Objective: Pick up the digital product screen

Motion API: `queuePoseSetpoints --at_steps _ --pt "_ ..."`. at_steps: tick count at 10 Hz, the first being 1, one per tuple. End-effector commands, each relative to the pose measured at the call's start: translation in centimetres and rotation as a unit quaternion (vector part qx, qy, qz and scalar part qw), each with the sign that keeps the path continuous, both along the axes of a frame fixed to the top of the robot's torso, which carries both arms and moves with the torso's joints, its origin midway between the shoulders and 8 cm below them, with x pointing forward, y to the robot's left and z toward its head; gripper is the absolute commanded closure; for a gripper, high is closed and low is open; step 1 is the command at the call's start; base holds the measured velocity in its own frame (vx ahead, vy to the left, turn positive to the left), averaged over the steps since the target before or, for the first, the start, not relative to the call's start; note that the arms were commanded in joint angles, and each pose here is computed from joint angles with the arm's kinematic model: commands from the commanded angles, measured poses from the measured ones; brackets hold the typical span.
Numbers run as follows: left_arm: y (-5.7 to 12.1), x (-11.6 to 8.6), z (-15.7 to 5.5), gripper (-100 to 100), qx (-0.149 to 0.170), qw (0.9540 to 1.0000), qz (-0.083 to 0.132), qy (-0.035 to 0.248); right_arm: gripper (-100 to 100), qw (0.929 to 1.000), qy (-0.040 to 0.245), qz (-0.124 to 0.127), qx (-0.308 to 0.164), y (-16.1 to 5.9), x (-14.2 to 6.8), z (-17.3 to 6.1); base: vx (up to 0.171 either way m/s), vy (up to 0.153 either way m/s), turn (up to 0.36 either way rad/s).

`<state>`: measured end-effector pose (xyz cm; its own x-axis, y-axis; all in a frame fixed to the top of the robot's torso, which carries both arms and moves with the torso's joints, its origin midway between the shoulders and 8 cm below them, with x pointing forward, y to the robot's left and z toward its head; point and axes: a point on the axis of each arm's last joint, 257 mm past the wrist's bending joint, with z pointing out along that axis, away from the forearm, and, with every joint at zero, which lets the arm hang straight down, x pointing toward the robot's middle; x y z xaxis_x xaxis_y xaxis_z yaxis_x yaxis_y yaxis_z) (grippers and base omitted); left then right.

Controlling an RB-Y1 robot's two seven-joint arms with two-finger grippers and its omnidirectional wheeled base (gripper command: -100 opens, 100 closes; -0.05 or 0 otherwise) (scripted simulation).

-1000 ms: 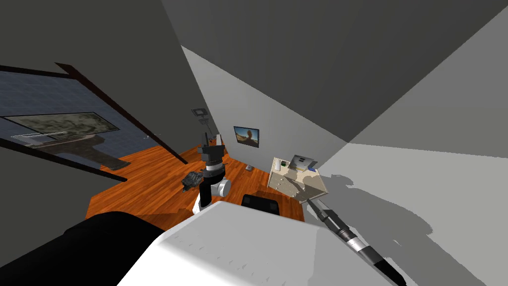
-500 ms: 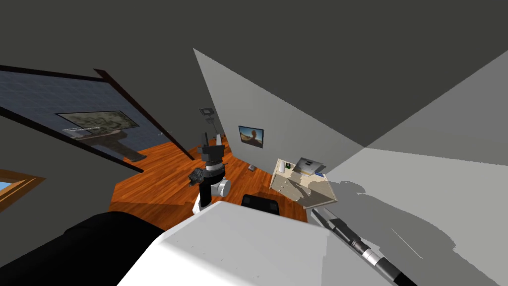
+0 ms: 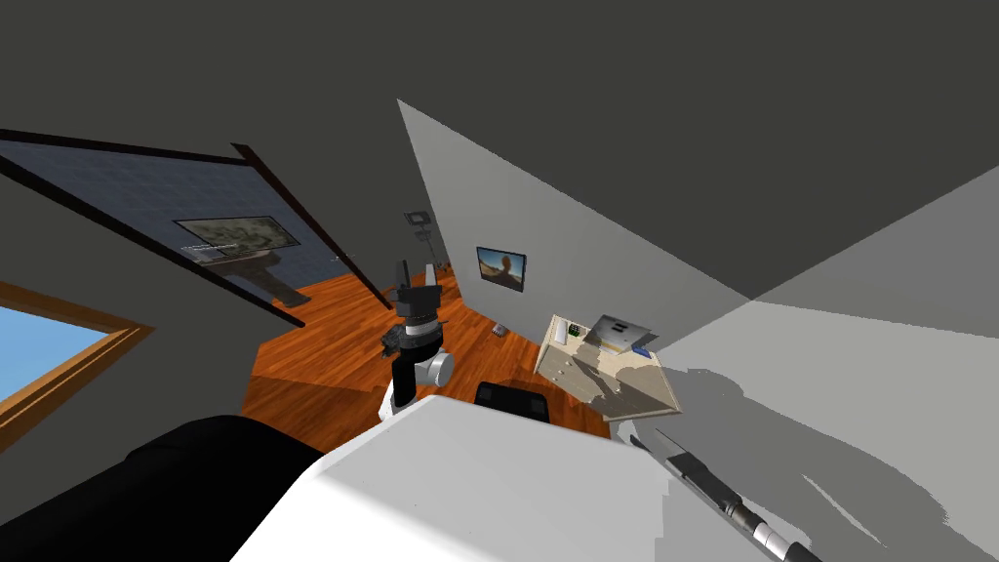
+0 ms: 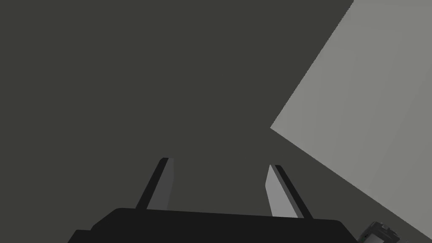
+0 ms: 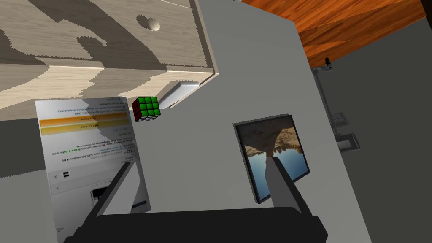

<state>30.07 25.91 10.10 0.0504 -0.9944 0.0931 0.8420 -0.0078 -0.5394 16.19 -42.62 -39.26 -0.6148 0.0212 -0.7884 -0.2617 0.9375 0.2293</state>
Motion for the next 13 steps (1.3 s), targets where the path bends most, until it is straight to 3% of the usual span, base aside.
queuePoseSetpoints --at_steps 1,2,3,4,5,6,7,8,9,10,11,12,13 --pt "0.0 0.0 0.0 0 0.000 1.0000 0.000 0.000 -100 0.9996 0.016 0.012 -0.018 -1.3 -0.7 -0.8 0.021 0.007 0.139" --pt "0.0 0.0 0.0 0 0.000 1.0000 0.000 0.000 -100 0.9996 0.021 0.008 -0.020 -1.7 -1.1 -1.1 0.010 0.001 -0.013" --pt "0.0 0.0 0.0 0 0.000 1.0000 0.000 0.000 -100 0.9975 0.042 0.037 -0.044 -3.1 -2.5 -1.4 0.014 0.010 0.258" --pt "0.0 0.0 0.0 0 0.000 1.0000 0.000 0.000 -100 0.9971 0.050 0.029 -0.049 -3.9 -3.1 -1.8 0.017 -0.002 0.150" --pt "0.0 0.0 0.0 0 0.000 1.0000 0.000 0.000 -100 0.9935 0.072 0.054 -0.070 -5.3 -4.6 -2.0 0.021 0.001 0.242" --pt "0.0 0.0 0.0 0 0.000 1.0000 0.000 0.000 -100 0.9927 0.079 0.050 -0.075 -6.1 -5.0 -2.2 0.019 -0.008 0.124" --pt "0.0 0.0 0.0 0 0.000 1.0000 0.000 0.000 -100 0.9876 0.102 0.072 -0.096 -7.7 -6.6 -2.3 0.024 -0.008 0.280" --pt "0.0 0.0 0.0 0 0.000 1.0000 0.000 0.000 -100 0.9867 0.107 0.070 -0.100 -8.3 -6.8 -2.3 0.024 -0.016 0.147" --pt "0.0 0.0 0.0 0 0.000 1.0000 0.000 0.000 -100 0.9805 0.129 0.090 -0.118 -9.9 -8.2 -2.1 0.028 -0.011 0.282" --pt "0.0 0.0 0.0 0 0.000 1.0000 0.000 0.000 -100 0.9795 0.133 0.088 -0.123 -10.5 -8.5 -2.1 0.025 -0.020 0.133" --pt "0.0 0.0 0.0 0 0.000 1.0000 0.000 0.000 -100 0.9726 0.152 0.110 -0.138 -11.9 -9.5 -1.7 0.025 -0.016 0.283" --pt "0.0 0.0 0.0 0 0.000 1.0000 0.000 0.000 -100 0.9712 0.159 0.105 -0.143 -12.7 -10.0 -1.7 0.018 -0.024 0.132" --pt "0.0 0.0 0.0 0 0.000 1.0000 0.000 0.000 -100 0.9631 0.181 0.119 -0.159 -14.6 -11.2 -1.2 0.016 -0.026 0.294"
